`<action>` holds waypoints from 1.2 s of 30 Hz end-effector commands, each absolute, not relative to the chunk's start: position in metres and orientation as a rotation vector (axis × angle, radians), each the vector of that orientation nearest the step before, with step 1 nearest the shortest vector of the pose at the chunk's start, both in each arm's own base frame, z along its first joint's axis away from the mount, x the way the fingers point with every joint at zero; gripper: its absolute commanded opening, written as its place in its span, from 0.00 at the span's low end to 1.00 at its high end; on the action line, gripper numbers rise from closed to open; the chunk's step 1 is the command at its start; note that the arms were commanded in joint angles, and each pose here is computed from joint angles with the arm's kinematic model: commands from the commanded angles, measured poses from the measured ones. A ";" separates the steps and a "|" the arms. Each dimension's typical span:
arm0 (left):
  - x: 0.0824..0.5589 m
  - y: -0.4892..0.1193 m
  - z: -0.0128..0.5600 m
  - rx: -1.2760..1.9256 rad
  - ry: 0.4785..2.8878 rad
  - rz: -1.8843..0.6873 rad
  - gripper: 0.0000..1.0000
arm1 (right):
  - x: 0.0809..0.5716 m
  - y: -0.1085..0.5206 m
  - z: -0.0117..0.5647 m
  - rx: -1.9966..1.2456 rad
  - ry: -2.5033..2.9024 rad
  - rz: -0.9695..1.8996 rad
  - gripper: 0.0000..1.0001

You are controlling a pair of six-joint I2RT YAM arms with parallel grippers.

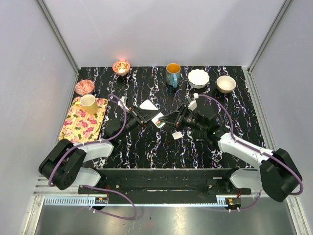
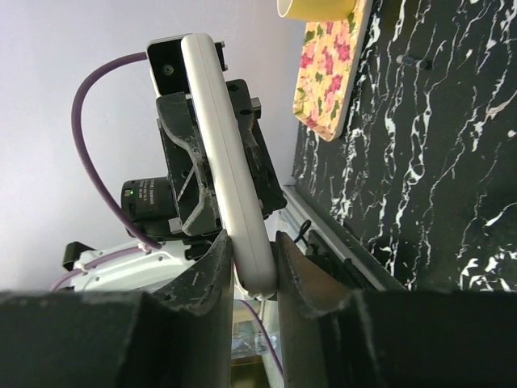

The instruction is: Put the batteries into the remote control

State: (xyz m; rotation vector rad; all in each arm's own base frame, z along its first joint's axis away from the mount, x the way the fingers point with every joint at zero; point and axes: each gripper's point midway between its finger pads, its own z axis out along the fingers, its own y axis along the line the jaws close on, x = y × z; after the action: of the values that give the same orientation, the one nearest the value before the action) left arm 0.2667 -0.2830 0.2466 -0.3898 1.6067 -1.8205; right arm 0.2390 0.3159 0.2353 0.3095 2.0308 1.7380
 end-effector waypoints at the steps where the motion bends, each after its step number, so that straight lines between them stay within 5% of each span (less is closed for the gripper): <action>1: 0.229 -0.254 0.361 -0.138 1.040 -1.977 0.00 | 0.230 0.308 0.210 0.238 2.205 1.528 0.00; 5: 0.230 -0.255 0.348 -0.155 1.080 -1.968 0.00 | 0.230 0.307 0.222 0.230 2.168 1.542 0.42; 14: 0.235 -0.261 0.326 -0.181 1.188 -1.921 0.00 | 0.236 0.308 0.254 0.223 2.091 1.565 0.69; 18: 0.236 -0.261 0.315 -0.191 1.233 -1.900 0.00 | 0.237 0.303 0.275 0.165 2.052 1.542 0.94; 26: 0.234 -0.263 0.302 -0.194 1.272 -1.908 0.00 | 0.242 0.262 0.302 0.082 2.019 1.321 1.00; 32: 0.223 -0.262 0.282 -0.189 1.355 -1.916 0.00 | 0.265 0.187 0.202 0.182 2.305 0.610 0.86; 36: 0.209 -0.264 0.265 -0.121 1.467 -1.909 0.00 | 0.262 0.186 0.150 0.109 2.477 0.486 0.80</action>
State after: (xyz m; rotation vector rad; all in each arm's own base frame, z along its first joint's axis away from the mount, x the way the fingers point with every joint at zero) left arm 0.2396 -0.2712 0.2128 -0.3632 1.6732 -1.8095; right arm 0.2705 0.2187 0.2172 0.1799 2.2513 0.8204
